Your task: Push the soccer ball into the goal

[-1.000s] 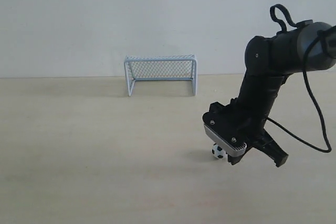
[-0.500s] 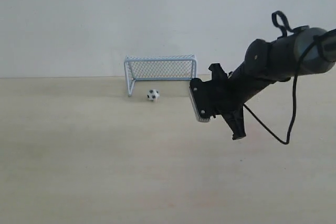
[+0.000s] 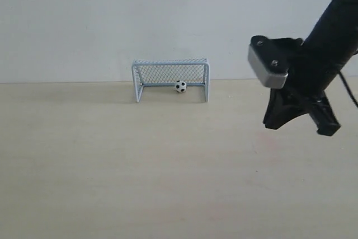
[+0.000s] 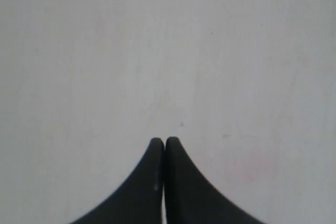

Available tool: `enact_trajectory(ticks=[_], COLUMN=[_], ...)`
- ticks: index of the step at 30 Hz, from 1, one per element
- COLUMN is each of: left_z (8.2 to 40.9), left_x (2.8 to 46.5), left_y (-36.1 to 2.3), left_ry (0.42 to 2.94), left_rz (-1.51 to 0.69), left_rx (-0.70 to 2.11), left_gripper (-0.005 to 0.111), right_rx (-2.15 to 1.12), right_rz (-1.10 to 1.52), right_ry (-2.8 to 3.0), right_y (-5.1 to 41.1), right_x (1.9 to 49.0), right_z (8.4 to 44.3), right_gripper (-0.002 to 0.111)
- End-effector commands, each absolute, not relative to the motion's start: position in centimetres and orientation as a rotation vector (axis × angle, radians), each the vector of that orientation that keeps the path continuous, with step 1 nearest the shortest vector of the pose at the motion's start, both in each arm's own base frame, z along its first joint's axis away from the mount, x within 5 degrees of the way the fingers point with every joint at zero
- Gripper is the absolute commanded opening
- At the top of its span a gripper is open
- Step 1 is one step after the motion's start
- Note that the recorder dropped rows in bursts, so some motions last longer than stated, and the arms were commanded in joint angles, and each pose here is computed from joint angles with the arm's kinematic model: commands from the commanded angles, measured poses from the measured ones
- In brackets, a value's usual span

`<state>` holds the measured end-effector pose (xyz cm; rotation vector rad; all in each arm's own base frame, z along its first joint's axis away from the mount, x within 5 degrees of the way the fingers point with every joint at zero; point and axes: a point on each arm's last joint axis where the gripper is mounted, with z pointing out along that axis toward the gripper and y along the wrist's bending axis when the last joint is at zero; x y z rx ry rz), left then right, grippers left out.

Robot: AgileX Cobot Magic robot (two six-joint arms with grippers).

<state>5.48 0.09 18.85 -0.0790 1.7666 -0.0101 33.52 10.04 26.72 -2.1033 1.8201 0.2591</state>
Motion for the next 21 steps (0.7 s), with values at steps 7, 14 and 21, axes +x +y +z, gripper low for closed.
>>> enact_trajectory(ticks=[7, 14, 21], left_z=[18.7, 18.7, 18.7], left_x=[5.5, 5.5, 5.5], left_y=[0.1, 0.1, 0.1], left_ry=[1.768, 1.768, 1.768], left_rz=[-0.012, -0.012, -0.012], left_rx=[-0.087, -0.087, -0.087], left_gripper=[0.004, 0.004, 0.004], right_rx=[-1.418, -0.987, -1.079], right_rz=[0.359, 0.397, 0.528], right_ry=[2.209, 2.341, 2.376], right_y=[2.2, 1.4, 2.2], right_x=[29.7, 24.8, 21.4], right_z=[31.0, 30.1, 30.1], right_gripper=[0.000, 0.000, 0.000])
